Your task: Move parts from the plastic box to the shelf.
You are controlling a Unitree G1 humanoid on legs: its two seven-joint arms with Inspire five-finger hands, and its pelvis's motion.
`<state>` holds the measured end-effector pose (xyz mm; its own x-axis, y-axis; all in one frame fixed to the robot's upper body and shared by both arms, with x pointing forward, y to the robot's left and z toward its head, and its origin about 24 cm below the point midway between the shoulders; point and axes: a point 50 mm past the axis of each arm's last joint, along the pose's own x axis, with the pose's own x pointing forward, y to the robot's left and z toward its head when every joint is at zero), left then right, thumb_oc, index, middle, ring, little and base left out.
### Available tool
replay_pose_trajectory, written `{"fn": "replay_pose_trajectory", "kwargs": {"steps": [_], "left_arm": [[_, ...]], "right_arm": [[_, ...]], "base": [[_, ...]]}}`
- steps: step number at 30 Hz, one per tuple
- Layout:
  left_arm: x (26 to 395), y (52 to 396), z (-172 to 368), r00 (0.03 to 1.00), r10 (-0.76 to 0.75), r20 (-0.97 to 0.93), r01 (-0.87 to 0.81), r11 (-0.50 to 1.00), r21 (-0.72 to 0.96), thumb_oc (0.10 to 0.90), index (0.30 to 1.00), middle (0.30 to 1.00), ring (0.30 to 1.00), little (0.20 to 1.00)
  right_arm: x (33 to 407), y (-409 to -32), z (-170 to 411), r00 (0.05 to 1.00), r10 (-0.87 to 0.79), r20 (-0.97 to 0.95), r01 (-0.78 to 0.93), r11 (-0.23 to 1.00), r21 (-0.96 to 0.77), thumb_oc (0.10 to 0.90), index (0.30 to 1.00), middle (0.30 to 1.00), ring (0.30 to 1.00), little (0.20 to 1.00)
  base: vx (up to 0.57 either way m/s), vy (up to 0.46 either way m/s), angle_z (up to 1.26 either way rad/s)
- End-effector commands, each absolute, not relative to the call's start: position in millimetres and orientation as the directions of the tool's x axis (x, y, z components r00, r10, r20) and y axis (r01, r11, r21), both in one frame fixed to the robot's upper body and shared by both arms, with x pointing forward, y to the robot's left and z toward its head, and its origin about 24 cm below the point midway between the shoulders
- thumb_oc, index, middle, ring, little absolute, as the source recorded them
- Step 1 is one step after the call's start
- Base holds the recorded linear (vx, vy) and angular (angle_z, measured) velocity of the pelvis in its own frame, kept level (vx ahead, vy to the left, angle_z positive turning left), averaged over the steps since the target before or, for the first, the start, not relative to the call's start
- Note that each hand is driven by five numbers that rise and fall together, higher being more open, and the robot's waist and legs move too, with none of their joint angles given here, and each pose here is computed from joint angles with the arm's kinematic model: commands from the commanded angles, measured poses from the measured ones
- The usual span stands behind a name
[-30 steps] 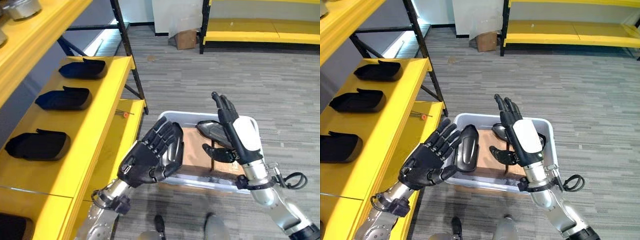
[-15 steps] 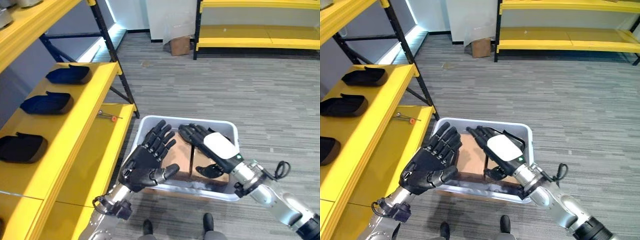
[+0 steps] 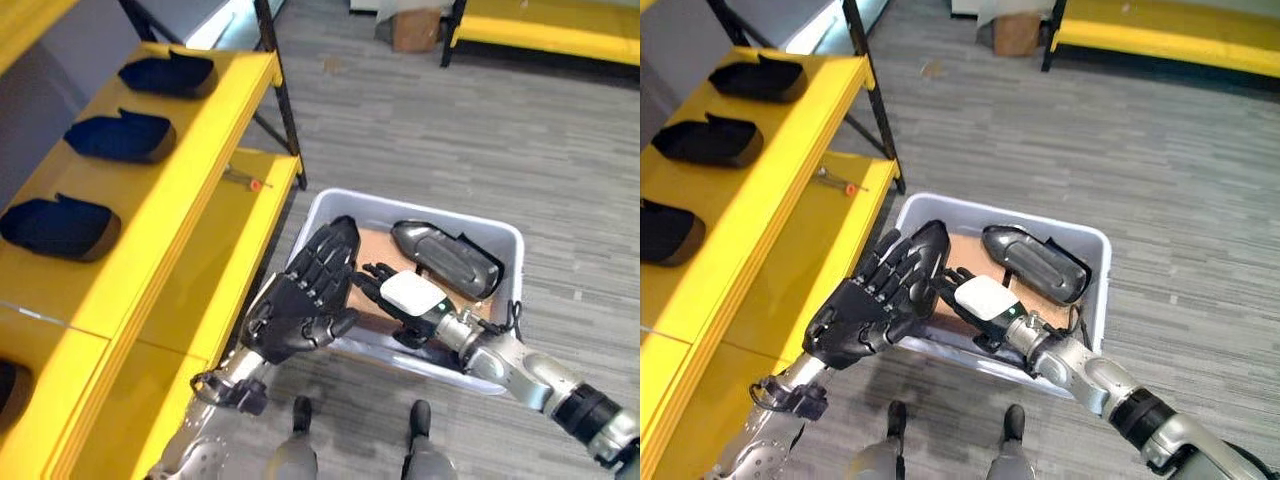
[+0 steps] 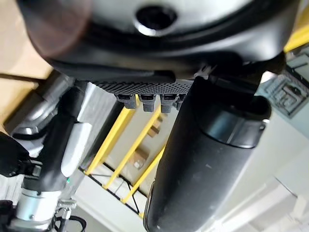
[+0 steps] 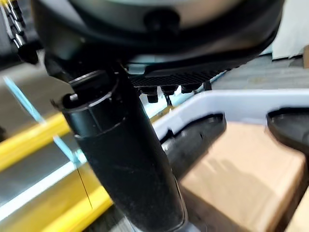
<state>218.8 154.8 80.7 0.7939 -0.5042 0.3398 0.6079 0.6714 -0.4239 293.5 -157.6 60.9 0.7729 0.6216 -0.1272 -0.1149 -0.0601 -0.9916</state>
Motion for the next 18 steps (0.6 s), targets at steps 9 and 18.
{"fn": "replay_pose_trajectory", "kwargs": {"steps": [9, 18], "left_arm": [[229, 144, 123, 0.615, -0.593, 0.519, 0.78, 0.557, -0.286, 0.9, 1.0, 1.0, 1.0, 1.0], [227, 136, 130, 0.539, -0.653, 0.531, 0.836, 0.49, -0.247, 0.9, 1.0, 1.0, 1.0, 1.0]], "right_arm": [[359, -179, 114, 0.866, 0.485, 0.125, 0.28, -0.263, -0.923, 0.9, 1.0, 1.0, 1.0, 1.0], [382, -194, 147, 0.896, 0.344, 0.282, 0.399, -0.342, -0.851, 0.9, 1.0, 1.0, 1.0, 1.0]], "base": [[-0.05, -0.04, 0.22], [-0.03, -0.03, 0.06]]}}
